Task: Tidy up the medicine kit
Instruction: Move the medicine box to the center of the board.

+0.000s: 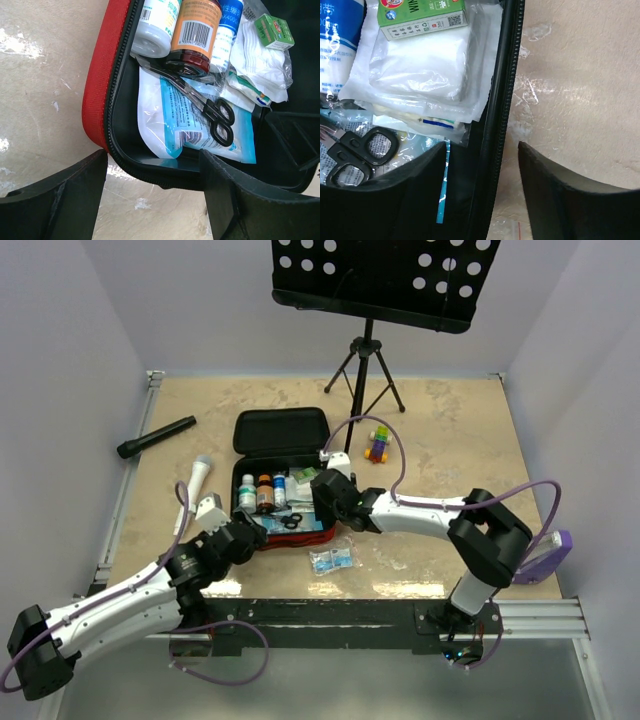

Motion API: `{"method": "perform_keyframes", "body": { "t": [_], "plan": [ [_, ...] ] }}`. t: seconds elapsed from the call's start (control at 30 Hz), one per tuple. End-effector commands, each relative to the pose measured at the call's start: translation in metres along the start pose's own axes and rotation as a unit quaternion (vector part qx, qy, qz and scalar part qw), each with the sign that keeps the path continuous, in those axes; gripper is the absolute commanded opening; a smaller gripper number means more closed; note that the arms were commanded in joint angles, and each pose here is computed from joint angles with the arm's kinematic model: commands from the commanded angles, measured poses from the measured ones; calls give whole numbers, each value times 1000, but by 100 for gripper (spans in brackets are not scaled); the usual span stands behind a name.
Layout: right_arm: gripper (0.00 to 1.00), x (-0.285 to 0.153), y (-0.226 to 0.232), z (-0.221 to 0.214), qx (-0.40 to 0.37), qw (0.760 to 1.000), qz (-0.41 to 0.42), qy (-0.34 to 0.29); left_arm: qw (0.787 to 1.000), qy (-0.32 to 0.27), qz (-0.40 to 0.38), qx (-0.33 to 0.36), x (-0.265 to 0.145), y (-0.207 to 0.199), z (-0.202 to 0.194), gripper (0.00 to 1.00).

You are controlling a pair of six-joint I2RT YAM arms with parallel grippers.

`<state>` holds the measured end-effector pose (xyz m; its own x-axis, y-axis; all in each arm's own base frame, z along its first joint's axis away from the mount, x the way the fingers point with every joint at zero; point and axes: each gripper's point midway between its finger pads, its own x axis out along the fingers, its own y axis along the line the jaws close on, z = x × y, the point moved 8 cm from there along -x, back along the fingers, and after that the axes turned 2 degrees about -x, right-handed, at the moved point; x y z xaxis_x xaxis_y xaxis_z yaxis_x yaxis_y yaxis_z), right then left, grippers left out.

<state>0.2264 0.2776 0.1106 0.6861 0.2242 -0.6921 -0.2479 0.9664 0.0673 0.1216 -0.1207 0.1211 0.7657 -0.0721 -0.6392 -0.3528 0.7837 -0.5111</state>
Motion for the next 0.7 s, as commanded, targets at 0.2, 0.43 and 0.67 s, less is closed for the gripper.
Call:
{"method": "perform_keyframes", "body": {
  "t": [0.2, 0.43, 0.67],
  "plan": [
    [23, -19, 14, 1, 36, 996, 77, -29, 998, -51, 37, 16, 10, 8, 20, 69],
    [12, -25, 20, -14, -1, 997, 77, -17, 996, -71, 32, 34, -4, -3, 44, 69],
    [18, -34, -6, -11, -27, 998, 36, -36, 995, -89, 15, 41, -21, -6, 58, 76]
  ]
}}
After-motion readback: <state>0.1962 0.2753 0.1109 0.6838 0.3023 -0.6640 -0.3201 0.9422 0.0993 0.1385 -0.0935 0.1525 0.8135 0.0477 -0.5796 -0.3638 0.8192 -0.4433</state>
